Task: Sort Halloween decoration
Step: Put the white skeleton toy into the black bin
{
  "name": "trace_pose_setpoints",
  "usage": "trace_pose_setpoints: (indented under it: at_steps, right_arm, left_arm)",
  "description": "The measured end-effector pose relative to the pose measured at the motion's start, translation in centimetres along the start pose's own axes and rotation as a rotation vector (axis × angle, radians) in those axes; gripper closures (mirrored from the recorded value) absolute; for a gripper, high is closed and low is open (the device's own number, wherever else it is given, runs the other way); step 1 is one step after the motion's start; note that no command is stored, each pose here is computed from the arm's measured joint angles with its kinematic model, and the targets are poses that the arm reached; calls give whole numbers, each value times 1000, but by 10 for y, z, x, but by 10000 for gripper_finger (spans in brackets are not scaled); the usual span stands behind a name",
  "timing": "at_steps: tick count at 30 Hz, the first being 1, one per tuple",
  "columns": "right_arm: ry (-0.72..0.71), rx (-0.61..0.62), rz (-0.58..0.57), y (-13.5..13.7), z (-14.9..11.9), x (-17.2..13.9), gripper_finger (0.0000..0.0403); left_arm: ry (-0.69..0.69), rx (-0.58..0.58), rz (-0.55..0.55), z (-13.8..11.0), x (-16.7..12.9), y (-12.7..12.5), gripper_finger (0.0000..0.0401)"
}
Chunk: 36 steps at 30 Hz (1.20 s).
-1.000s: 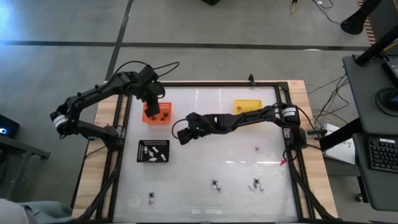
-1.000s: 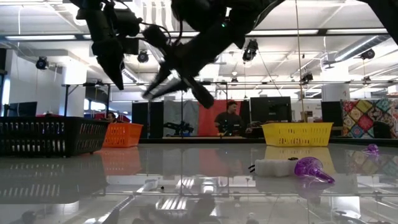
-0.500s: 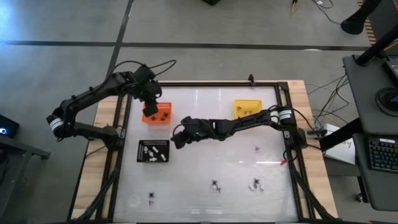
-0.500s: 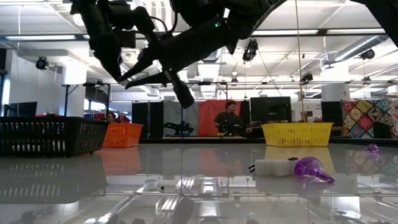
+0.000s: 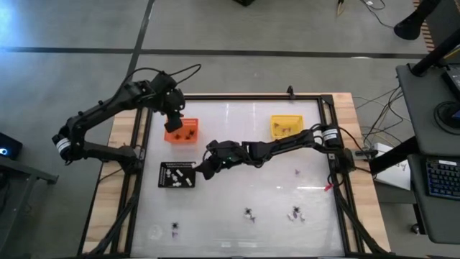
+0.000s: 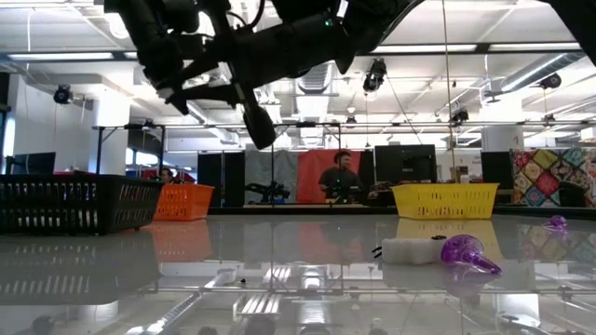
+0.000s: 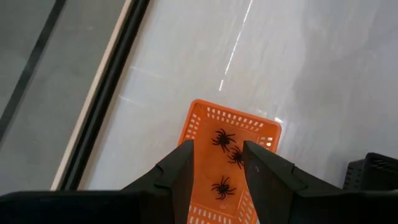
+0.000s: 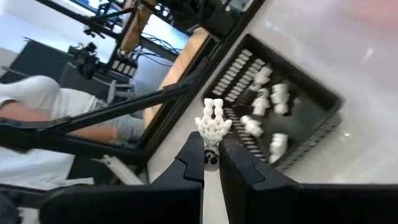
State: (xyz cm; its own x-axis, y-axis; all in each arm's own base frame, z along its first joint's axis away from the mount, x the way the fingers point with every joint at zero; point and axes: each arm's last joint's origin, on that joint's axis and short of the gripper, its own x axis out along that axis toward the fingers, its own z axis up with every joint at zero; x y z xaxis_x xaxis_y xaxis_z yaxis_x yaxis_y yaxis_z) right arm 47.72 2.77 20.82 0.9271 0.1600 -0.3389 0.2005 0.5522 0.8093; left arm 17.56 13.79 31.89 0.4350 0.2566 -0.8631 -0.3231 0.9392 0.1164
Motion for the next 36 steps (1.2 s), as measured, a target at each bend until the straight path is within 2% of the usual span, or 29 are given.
trace_pose_setpoints:
  at_steps: [6, 12, 17, 29, 36]
  right_arm:
    - [29, -10, 15, 8, -14, 1, 390]
    - [70, -97, 51, 18, -24, 2, 390]
    - [50, -183, 68, 23, -18, 2, 390]
    - [-68, -185, 7, 6, 12, 0, 390]
    - [-97, -126, 7, -16, 13, 15, 390]
  left_arm:
    - [-37, 2, 14, 7, -10, 2, 281]
    - [-54, 6, 20, 10, -16, 2, 281]
    - [-35, 5, 13, 8, -17, 2, 281]
    - [-29, 5, 11, 8, -17, 2, 281]
    - [-29, 9, 11, 8, -17, 2, 281]
